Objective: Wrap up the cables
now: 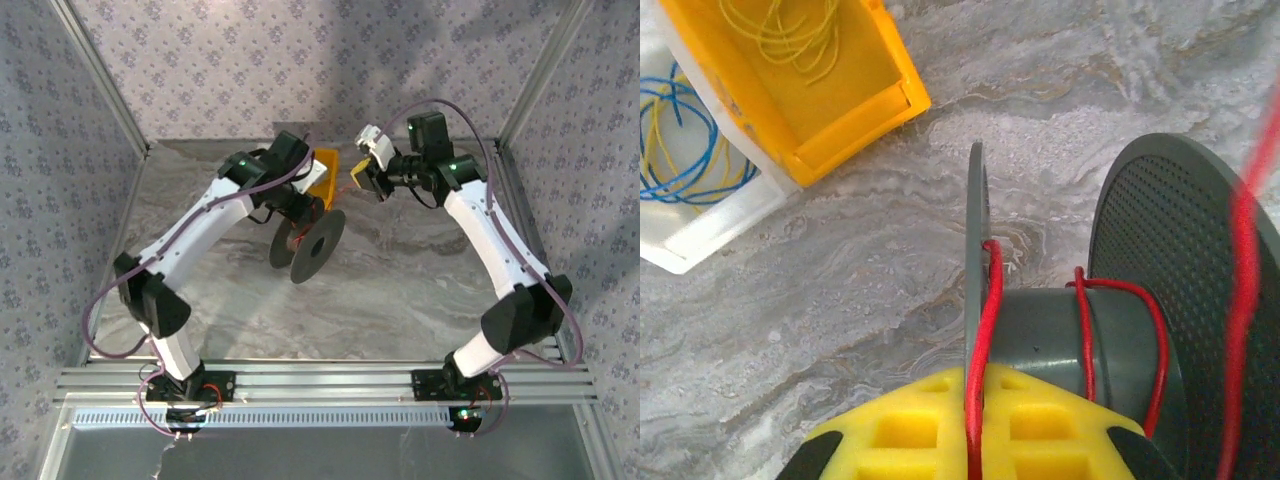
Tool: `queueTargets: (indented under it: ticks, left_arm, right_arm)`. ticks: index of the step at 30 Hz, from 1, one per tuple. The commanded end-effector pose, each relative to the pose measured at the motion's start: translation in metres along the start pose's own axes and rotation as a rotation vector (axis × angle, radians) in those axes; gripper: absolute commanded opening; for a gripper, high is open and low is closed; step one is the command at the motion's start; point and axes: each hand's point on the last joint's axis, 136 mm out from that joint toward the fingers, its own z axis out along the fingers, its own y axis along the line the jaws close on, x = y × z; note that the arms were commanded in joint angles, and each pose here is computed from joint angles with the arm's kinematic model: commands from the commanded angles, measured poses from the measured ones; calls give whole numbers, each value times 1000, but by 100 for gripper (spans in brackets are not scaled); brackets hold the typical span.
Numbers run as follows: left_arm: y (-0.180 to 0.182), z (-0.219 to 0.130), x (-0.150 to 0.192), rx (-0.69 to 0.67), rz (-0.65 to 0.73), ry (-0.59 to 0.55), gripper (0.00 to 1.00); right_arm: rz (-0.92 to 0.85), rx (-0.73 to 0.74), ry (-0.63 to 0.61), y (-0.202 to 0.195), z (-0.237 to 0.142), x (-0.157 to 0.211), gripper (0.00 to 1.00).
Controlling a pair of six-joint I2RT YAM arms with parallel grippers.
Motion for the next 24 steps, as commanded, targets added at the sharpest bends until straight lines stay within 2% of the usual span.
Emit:
queueTargets:
  ticks: [1,6,10,14,18,24]
  left_arm:
    - [-9,-29,10,46,120,-60,0]
    - [-15,-54,11,62,200,-187,0]
    - [-23,-83,-2,91,248,-350,0]
    - [-22,-102,-16,92,249,-452,0]
    - [-16,-116,-28,120,194,-531,0]
    - [-8,-160,-59,231,87,-769,0]
  right_arm:
    - [131,-107,-77,-13,-8,-9,0]
    - [390,-241,-33,-31,7,23,0]
    - [546,-361,-9,-30,23,42,0]
    - [663,-475,-1,-25,35,55,0]
    - [747,-475,37,-24,47,76,0]
    - [836,-407,55,-31,62,97,0]
